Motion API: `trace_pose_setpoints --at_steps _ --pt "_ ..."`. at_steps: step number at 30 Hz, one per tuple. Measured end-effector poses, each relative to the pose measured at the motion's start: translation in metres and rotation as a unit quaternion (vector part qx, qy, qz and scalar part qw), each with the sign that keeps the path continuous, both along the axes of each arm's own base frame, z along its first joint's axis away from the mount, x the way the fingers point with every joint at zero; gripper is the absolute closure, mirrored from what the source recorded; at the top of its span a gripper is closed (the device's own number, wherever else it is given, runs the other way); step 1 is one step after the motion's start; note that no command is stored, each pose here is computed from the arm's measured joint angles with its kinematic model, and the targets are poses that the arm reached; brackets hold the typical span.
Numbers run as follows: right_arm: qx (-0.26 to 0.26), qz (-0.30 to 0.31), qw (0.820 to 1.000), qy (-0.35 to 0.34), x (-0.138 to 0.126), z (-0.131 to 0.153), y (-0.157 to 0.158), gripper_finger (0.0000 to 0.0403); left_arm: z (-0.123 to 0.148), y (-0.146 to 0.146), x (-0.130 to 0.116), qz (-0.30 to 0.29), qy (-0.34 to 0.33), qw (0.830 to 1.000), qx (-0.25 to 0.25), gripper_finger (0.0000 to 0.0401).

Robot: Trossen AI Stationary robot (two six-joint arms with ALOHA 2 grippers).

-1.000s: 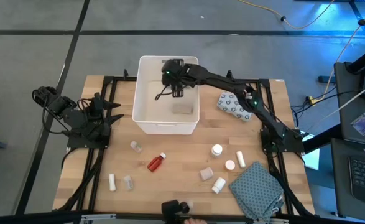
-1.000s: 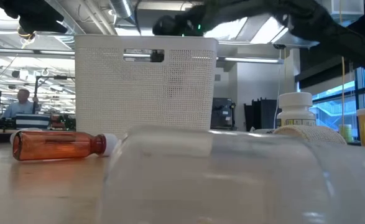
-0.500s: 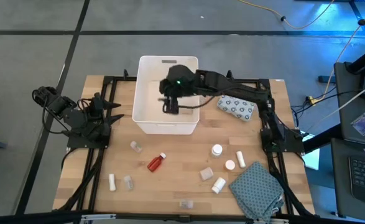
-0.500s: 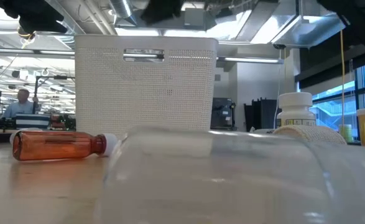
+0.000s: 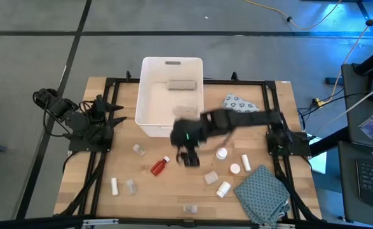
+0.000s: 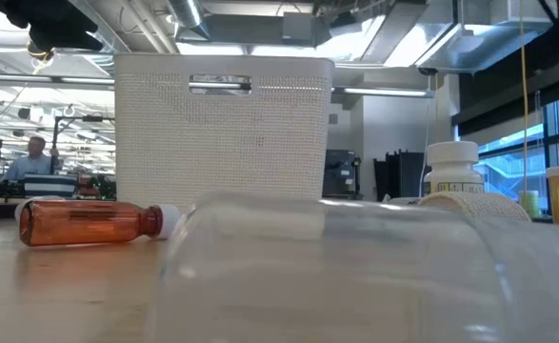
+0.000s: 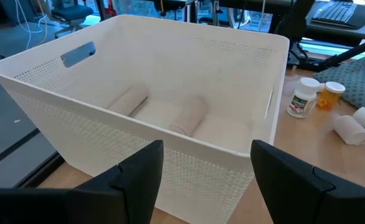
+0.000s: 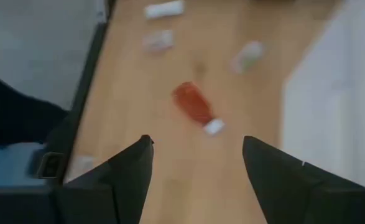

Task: Pick & place medical supplies in basket/bin
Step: Put the white bandage into the white bin

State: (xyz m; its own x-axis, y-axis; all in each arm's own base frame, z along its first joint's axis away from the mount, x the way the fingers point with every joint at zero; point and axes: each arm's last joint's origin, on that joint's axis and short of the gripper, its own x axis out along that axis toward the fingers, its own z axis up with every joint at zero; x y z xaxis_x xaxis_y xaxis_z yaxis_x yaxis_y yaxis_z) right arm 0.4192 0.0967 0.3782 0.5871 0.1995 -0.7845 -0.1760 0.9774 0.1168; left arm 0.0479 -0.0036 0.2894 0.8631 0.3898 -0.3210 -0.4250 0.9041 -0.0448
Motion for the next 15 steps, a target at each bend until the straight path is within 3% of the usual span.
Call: trace_pose_setpoints --at_steps 9,12,15 --pt "-0.036 -0.097 0.992 0.069 -0.048 -0.01 0.09 0.0155 0.0 0.0 0.0 -0.002 0.001 1.0 -0.001 0.0166" --pt "-0.028 -0.106 0.99 0.092 -0.063 -0.013 0.111 0.0155 0.0 0.0 0.0 -0.002 0.001 1.0 -0.001 0.0166" --pt "-0.058 -0.103 0.988 0.099 -0.076 -0.016 0.126 0.0155 0.0 0.0 0.0 -0.002 0.001 1.0 -0.001 0.0166"
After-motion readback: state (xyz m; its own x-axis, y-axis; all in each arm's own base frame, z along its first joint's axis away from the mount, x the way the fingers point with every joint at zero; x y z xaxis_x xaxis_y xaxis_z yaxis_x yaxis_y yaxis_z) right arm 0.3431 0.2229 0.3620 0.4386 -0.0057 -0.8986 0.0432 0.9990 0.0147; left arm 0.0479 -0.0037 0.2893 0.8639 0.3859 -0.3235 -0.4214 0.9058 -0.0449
